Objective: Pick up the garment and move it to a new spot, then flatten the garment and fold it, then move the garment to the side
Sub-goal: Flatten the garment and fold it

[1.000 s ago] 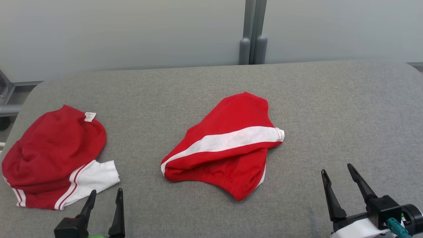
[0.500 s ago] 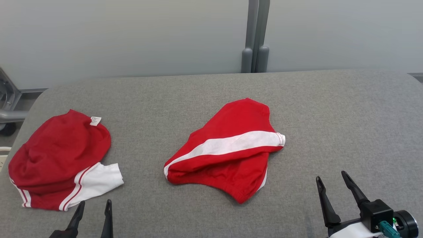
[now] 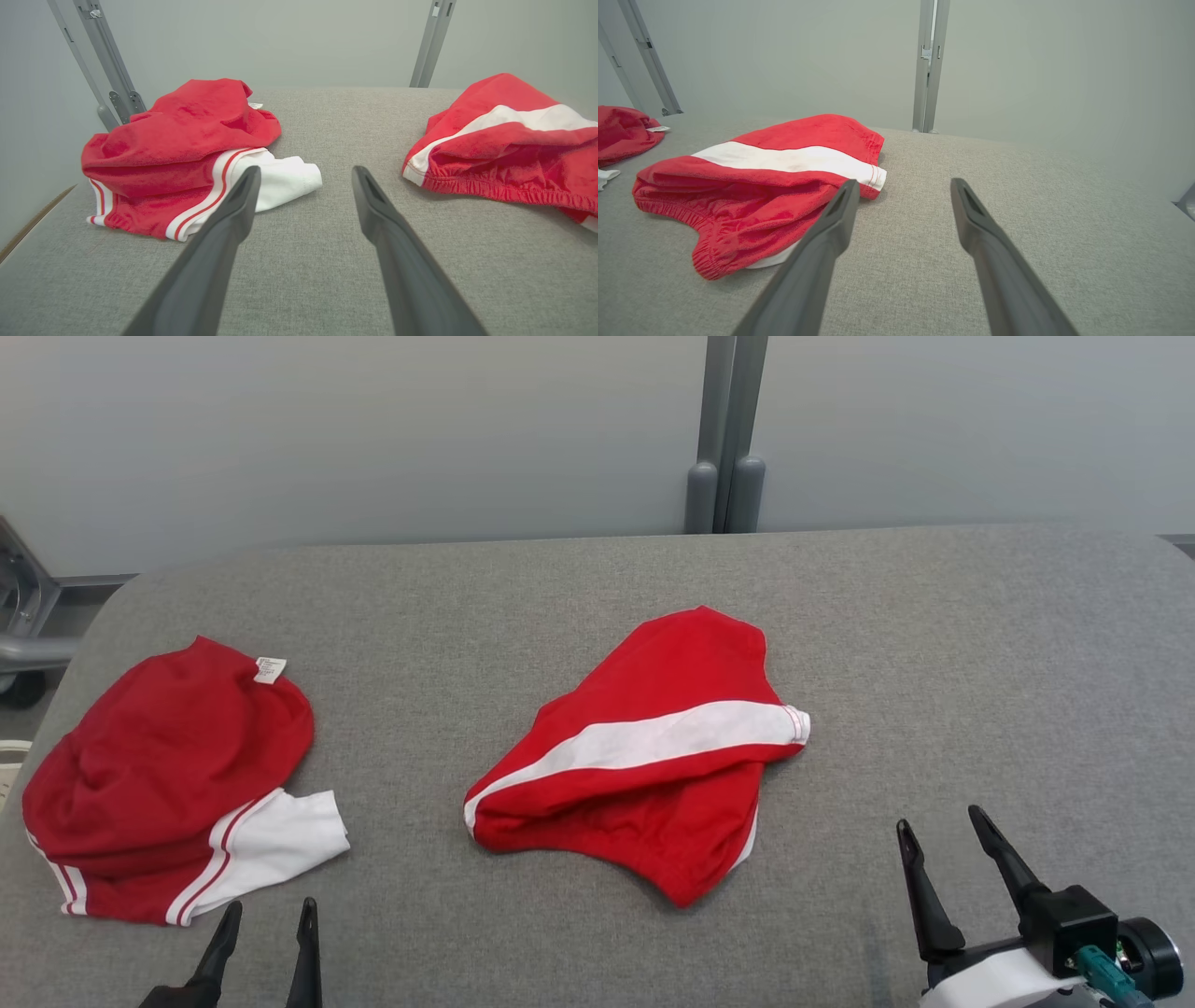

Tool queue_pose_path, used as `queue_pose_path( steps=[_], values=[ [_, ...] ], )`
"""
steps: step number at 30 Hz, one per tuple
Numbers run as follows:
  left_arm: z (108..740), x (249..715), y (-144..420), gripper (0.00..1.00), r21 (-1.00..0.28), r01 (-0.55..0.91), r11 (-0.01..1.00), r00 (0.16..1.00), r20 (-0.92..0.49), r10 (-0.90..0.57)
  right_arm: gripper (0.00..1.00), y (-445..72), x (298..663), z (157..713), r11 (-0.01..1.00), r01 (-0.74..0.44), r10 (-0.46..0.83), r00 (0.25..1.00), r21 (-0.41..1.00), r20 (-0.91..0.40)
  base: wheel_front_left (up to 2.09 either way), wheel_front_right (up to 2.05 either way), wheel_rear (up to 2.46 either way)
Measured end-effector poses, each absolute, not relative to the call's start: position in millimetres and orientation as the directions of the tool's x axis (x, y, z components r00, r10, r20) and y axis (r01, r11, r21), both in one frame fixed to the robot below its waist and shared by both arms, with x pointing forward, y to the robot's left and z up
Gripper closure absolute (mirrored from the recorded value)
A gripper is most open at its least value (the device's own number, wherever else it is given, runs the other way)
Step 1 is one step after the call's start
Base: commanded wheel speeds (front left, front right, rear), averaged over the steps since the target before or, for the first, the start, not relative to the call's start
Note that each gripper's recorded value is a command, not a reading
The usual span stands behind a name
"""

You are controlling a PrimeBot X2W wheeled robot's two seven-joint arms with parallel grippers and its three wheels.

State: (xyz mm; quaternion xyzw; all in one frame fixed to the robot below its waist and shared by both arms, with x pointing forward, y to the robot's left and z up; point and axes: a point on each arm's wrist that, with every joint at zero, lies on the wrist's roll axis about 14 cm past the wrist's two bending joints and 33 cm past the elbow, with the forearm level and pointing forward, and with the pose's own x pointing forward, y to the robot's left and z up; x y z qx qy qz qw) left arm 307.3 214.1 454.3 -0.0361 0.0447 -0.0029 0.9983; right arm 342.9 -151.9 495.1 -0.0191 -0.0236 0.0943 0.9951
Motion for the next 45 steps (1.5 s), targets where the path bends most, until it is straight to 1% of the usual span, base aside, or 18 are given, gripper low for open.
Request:
queue_pose_path(
  steps=[2, 4, 6, 7, 10, 11, 13, 18, 24, 28, 30, 34, 43, 44, 45],
  values=[
    [453.9, 310.1, 210.0, 0.0, -0.088, 0.009, 0.996, 0.996, -0.089, -0.017, 0.0, -151.8, 348.4, 498.6, 0.983, -0.18, 0.181, 0.982, -0.021, 0.057, 0.0, 0.0, 0.0],
    [456.8, 317.6, 201.9, 0.0, -0.151, 0.005, 0.989, 0.997, -0.073, -0.017, 0.0, -150.9, 355.3, 497.7, 0.985, -0.175, 0.174, 0.983, 0.01, 0.056, 0.0, 0.0, 0.0],
    [457.4, 328.3, 190.4, 0.0, -0.179, 0.034, 0.983, 0.996, -0.069, -0.047, 0.0, -147.3, 365.7, 492.3, 0.983, -0.18, 0.179, 0.983, 0.037, 0.041, 0.0, 0.0, 0.0],
    [458.7, 336.2, 185.9, 0.0, -0.218, 0.036, 0.975, 0.997, -0.064, -0.051, 0.0, -144.7, 373.0, 489.2, 0.981, -0.186, 0.185, 0.982, 0.047, 0.031, 0.0, 0.0, 0.0],
    [458.2, 360.9, 167.6, 0.0, -0.274, 0.074, 0.959, 0.99, -0.092, -0.103, 0.0, -139.0, 394.6, 472.9, 0.978, -0.199, 0.2, 0.979, 0.058, -0.024, 0.0, 0.0, 0.0],
    [456.9, 368.4, 162.6, 0.0, -0.316, 0.073, 0.946, 0.988, -0.108, -0.113, 0.0, -138.6, 401.8, 466.2, 0.978, -0.197, 0.2, 0.978, 0.069, -0.053, 0.0, 0.0, 0.0],
    [448.3, 379.6, 154.2, 0.0, -0.355, 0.075, 0.932, 0.977, -0.161, -0.14, 0.0, -133.6, 416.0, 454.4, 0.975, -0.203, 0.212, 0.971, 0.086, -0.112, 0.0, 0.0, 0.0],
    [425.7, 392.9, 135.5, 0.0, -0.453, 0.061, 0.89, 0.934, -0.288, -0.211, 0.0, -109.2, 439.3, 431.5, 0.958, -0.264, 0.283, 0.93, 0.109, -0.234, 0.0, 0.0, 0.0],
    [411.2, 392.8, 119.2, 0.0, -0.537, 0.042, 0.842, 0.882, -0.376, -0.284, 0.0, -102.9, 458.3, 424.3, 0.953, -0.278, 0.301, 0.912, 0.12, -0.278, 0.0, 0.0, 0.0],
    [410.4, 392.3, 109.0, 0.0, -0.586, 0.04, 0.809, 0.857, -0.396, -0.329, 0.0, -102.3, 466.9, 417.7, 0.951, -0.288, 0.309, 0.899, 0.113, -0.309, 0.0, 0.0, 0.0],
    [414.5, 393.9, 103.3, 0.0, -0.61, 0.049, 0.791, 0.853, -0.387, -0.351, 0.0, -96.3, 468.8, 413.6, 0.947, -0.291, 0.32, 0.889, 0.136, -0.326, 0.0, 0.0, 0.0],
    [411.0, 390.7, 100.3, 0.0, -0.626, 0.043, 0.779, 0.835, -0.405, -0.372, 0.0, -92.5, 470.2, 402.2, 0.943, -0.301, 0.332, 0.869, 0.14, -0.367, 0.0, 0.0, 0.0],
    [413.3, 395.1, 99.6, 0.0, -0.646, 0.039, 0.762, 0.831, -0.403, -0.384, 0.0, -69.1, 466.0, 400.8, 0.918, -0.345, 0.394, 0.845, 0.195, -0.362, 0.0, 0.0, 0.0],
    [413.0, 395.3, 99.1, 0.0, -0.653, 0.035, 0.757, 0.83, -0.403, -0.386, 0.16, -69.8, 465.7, 400.7, 0.918, -0.346, 0.396, 0.843, 0.195, -0.364, 0.0, 0.0, 0.0],
    [412.9, 395.7, 98.8, 0.0, -0.66, 0.03, 0.75, 0.83, -0.402, -0.387, 0.5, -71.0, 465.9, 401.1, 0.917, -0.347, 0.396, 0.843, 0.195, -0.364, 0.0, 0.0, 0.0]
  ],
)
